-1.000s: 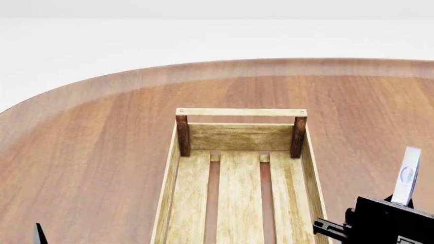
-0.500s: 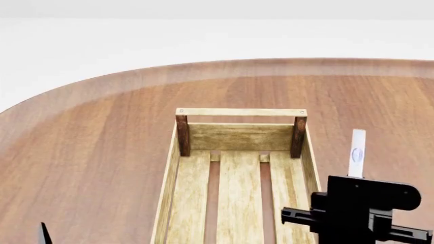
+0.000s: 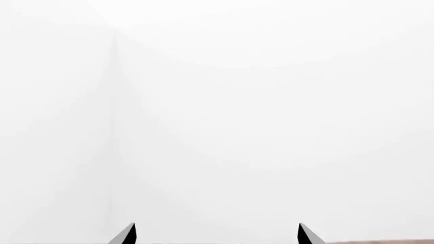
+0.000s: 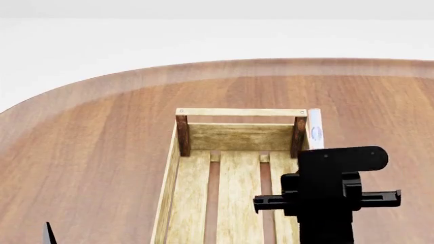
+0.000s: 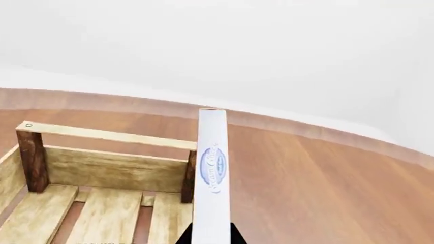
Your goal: Pick up the cream cheese and put it in the tray.
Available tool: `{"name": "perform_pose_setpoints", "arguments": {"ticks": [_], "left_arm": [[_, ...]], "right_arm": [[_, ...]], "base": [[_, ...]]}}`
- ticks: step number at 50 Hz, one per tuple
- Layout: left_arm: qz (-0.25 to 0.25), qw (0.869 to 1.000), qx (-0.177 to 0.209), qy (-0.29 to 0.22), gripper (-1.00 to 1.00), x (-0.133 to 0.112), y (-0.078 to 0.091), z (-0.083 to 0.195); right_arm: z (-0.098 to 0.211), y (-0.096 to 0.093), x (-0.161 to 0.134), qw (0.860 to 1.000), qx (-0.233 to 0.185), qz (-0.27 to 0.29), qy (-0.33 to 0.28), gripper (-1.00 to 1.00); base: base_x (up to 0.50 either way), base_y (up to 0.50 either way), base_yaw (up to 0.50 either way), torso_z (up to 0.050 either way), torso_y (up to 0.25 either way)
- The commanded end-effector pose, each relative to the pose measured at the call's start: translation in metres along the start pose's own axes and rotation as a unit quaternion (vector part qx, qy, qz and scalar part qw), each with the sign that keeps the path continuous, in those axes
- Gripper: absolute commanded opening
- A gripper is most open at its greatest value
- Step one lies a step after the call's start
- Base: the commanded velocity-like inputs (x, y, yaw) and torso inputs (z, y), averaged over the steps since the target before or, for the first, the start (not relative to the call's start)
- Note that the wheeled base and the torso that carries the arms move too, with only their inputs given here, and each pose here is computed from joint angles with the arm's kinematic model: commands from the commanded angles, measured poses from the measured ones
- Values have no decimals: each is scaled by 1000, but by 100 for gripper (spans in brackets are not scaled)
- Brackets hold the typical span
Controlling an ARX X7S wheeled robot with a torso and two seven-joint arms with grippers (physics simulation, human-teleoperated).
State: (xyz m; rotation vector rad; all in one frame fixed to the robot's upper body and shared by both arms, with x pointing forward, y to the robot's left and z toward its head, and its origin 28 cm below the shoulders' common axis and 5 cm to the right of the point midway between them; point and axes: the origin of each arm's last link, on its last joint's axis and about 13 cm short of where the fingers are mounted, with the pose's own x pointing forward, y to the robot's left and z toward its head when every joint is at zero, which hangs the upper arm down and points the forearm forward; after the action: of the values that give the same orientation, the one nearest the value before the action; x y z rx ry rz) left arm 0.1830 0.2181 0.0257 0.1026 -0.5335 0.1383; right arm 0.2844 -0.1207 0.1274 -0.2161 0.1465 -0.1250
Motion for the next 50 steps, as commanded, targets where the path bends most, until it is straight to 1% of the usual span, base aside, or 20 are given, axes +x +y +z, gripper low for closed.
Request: {"name": "perform_pose_setpoints", "arguments": {"ticks": [1, 4, 6, 8, 9, 10, 12, 14, 16, 17, 18, 19, 21, 25, 34, 42, 50], "left_arm": [[-1, 1000, 3, 4, 100, 0, 0, -1], [-2, 1000, 4, 6, 100, 1, 0, -1], [-4, 1000, 6, 10, 100, 1, 0, -1], [-4, 1000, 7, 10, 100, 1, 0, -1], [-4, 1000, 6, 10, 100, 1, 0, -1], [-4, 1000, 6, 10, 100, 1, 0, -1], [-4, 1000, 7, 11, 100, 1, -1, -1], [-5, 1000, 8, 11, 100, 1, -1, -2], [-6, 1000, 8, 12, 100, 1, -1, -2], [-6, 1000, 8, 12, 100, 1, -1, -2], [-6, 1000, 8, 12, 100, 1, -1, -2], [-6, 1000, 8, 11, 100, 1, -1, -2], [-5, 1000, 8, 11, 100, 1, -1, -1], [-5, 1000, 8, 11, 100, 1, -1, -2], [-4, 1000, 7, 10, 100, 1, -1, -2], [-4, 1000, 7, 9, 100, 1, 0, -2], [-3, 1000, 10, 10, 100, 1, 0, -2]], "right_arm": [[19, 0, 7, 999, -28, 42, -2, -100], [20, 2, 11, 997, -39, 65, 7, -100], [20, 2, 12, 995, -46, 91, 20, -100], [21, 2, 14, 995, -37, 90, 20, -100], [21, 2, 15, 993, -40, 106, 26, -100], [22, 1, 16, 993, -33, 108, 23, -100], [21, 2, 16, 991, -38, 126, 29, -100], [21, 2, 17, 990, -33, 133, 31, -100], [22, 1, 16, 986, -24, 157, 39, -100], [22, 1, 17, 987, -28, 155, 39, -100], [22, 1, 18, 984, -27, 174, 42, -100], [23, 1, 19, 984, -27, 173, 43, -100], [23, 0, 21, 980, -23, 189, 51, -100], [23, 0, 24, 980, -26, 191, 51, -100], [24, 0, 32, 978, -18, 200, 63, -100], [26, 2, 35, 974, -31, 210, 74, -100], [26, 2, 36, 976, -44, 200, 76, -100]], "base": [[0, 0, 0, 0, 0], [0, 0, 0, 0, 0], [0, 0, 0, 0, 0], [0, 0, 0, 0, 0], [0, 0, 0, 0, 0], [0, 0, 0, 0, 0], [0, 0, 0, 0, 0], [0, 0, 0, 0, 0], [0, 0, 0, 0, 0], [0, 0, 0, 0, 0], [0, 0, 0, 0, 10], [0, 0, 0, 0, 0], [0, 0, 0, 0, 0], [0, 0, 0, 0, 0], [0, 0, 0, 0, 0], [0, 0, 0, 0, 1], [0, 0, 0, 0, 0]]}}
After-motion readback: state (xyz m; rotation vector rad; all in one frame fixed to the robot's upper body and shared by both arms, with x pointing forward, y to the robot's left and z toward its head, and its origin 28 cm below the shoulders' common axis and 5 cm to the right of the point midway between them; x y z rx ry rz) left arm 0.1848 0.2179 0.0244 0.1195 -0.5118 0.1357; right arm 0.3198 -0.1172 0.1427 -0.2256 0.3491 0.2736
